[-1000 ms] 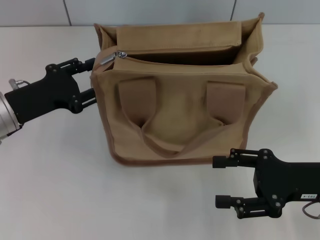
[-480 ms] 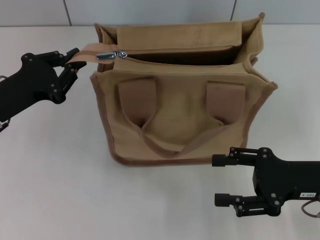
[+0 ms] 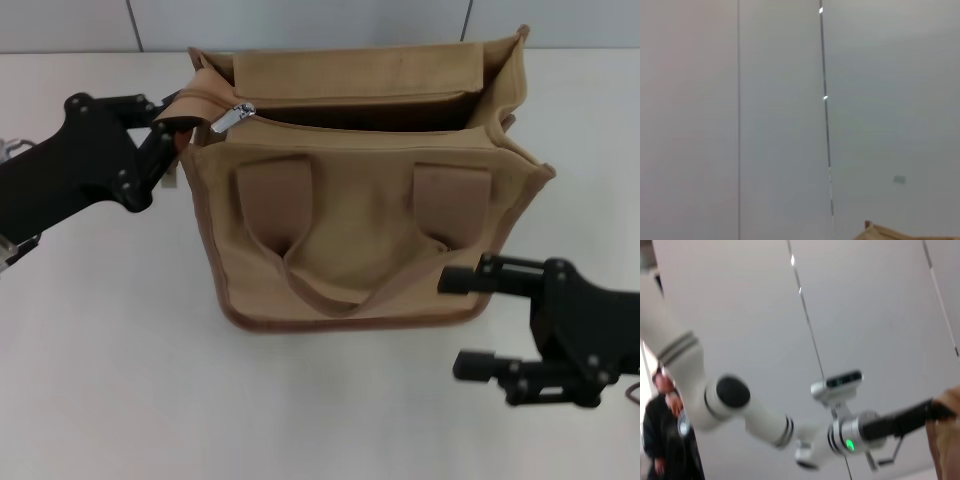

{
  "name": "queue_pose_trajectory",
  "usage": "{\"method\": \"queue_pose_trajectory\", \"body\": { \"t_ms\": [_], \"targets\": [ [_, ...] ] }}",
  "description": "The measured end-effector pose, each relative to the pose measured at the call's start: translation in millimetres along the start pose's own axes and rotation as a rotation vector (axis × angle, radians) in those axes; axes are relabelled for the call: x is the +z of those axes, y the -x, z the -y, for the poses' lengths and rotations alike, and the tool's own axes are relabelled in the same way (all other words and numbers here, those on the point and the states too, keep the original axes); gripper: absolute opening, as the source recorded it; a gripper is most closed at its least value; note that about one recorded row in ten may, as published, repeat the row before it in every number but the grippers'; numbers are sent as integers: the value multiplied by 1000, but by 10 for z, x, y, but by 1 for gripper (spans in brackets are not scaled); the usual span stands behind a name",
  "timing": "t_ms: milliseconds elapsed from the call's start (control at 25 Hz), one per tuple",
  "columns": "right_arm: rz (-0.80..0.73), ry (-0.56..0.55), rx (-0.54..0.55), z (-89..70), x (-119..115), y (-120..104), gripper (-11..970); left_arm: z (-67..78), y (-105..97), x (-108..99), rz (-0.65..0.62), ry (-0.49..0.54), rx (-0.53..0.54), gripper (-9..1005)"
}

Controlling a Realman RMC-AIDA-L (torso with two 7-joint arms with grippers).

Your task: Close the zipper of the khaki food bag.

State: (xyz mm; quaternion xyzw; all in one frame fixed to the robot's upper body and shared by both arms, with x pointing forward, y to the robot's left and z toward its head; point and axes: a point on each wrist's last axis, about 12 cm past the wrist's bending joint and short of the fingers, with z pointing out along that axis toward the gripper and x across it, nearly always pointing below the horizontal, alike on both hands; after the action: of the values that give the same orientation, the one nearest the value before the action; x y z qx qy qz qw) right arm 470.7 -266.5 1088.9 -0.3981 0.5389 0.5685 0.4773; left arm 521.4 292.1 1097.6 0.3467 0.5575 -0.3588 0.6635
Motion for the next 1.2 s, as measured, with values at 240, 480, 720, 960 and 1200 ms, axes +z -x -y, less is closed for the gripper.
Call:
{"method": "queue_pose_trajectory", "body": {
  "t_ms": [240,480,720,960,1200],
  "targets": [
    [51,-6,123,129,-22,229,774,-7,34,115,29,-29,0,22],
    [86,2,259,362,-18,616,774,-40,74,160,54,-24,-6,22],
    [26,-9,327,552,96,879,774,-80,104,258,58,-37,-24,22],
    [-31,-53,379,757,286,1051,775,-111,101,323,67,-18,-50,22],
    [-86,-57,391,841,434,1092,775,-105,72,376,66,-12,-77,22]
  ]
}}
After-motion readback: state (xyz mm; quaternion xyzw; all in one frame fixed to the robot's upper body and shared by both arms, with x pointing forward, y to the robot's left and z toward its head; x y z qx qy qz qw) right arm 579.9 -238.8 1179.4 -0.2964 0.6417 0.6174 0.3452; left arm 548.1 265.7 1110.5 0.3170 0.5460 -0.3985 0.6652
